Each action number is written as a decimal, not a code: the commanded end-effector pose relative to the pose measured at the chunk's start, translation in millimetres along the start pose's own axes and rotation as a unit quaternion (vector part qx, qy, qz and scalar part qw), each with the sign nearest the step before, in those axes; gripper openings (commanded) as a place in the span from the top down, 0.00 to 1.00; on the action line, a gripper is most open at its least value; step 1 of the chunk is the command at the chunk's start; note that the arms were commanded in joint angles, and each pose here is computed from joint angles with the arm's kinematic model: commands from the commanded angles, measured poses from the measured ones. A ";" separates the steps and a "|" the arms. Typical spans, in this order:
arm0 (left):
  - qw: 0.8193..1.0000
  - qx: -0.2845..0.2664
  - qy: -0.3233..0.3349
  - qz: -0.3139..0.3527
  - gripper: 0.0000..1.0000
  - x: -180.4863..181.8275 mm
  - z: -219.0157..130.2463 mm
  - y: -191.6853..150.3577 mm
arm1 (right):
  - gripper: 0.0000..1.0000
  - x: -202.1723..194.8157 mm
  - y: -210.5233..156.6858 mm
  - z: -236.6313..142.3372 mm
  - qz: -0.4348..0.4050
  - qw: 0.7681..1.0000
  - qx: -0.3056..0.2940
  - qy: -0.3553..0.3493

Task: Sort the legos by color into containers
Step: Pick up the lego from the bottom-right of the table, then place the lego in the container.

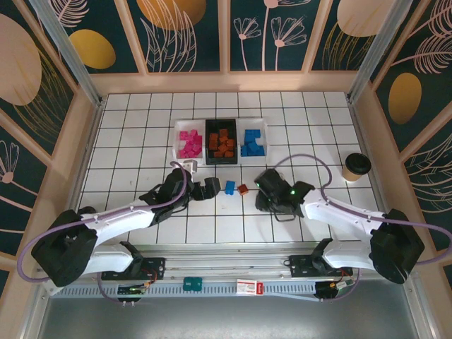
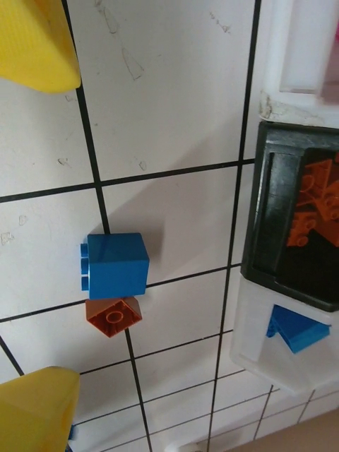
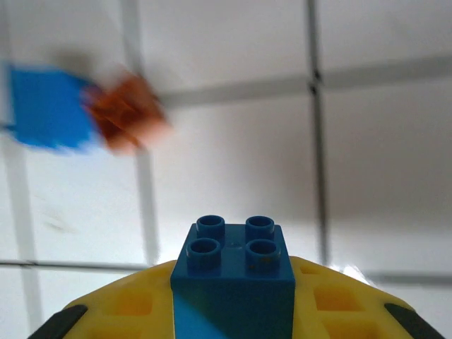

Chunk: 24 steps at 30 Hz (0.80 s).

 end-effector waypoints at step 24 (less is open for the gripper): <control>0.999 -0.017 0.032 0.007 0.01 12.2 -31.0 -0.9 | 0.37 33.6 230.8 66.0 -0.018 0.970 -0.243 -0.003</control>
Point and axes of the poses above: each hand's point on the last joint's axis, 136 mm out from that joint toward the fingers, its own z axis out along the fingers, its own x axis along the line the jaws close on, y = z × x, the point moved 6 cm from there along -z, back along the fingers, and after that the axes turned 6 degrees about -z, right-handed, at the moved point
